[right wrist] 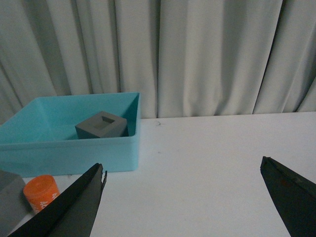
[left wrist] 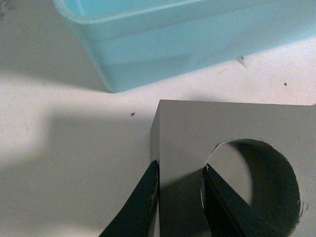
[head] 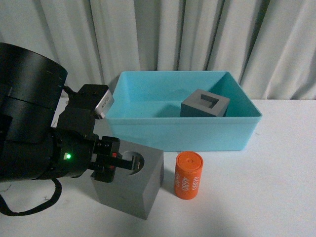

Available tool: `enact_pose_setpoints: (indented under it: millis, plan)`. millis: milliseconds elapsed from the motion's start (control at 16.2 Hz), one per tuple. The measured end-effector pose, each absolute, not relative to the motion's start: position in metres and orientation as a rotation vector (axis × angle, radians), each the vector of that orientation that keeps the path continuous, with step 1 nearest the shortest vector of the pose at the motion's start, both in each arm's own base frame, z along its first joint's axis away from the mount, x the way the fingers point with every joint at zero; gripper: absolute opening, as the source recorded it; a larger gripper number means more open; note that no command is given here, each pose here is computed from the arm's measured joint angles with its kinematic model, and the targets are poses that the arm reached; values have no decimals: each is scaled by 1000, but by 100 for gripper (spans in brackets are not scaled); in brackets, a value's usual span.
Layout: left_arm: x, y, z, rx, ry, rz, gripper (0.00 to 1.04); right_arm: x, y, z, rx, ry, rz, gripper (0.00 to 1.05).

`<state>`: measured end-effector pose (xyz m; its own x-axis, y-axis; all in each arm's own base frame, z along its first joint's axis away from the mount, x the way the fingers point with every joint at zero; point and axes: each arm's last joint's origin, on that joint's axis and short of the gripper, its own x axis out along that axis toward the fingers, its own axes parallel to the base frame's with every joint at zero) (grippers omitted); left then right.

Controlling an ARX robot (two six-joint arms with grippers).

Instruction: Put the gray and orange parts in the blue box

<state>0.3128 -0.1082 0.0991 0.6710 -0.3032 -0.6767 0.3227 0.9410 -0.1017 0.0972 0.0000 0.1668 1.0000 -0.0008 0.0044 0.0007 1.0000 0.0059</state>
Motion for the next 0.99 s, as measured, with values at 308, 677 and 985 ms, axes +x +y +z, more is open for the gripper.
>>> enact_pose_setpoints:
  millis: [308,677,985]
  plan:
    - [296,-89,134,-18,729,-292,19,97,0,167,6,-4,-1,98]
    - [343,-88,255,-154,372,-214,18,97,0,167,6,-4,-1,98]
    - [388,-117,220,-93,448,-226,18,97,0,167,6,-4,-1,98]
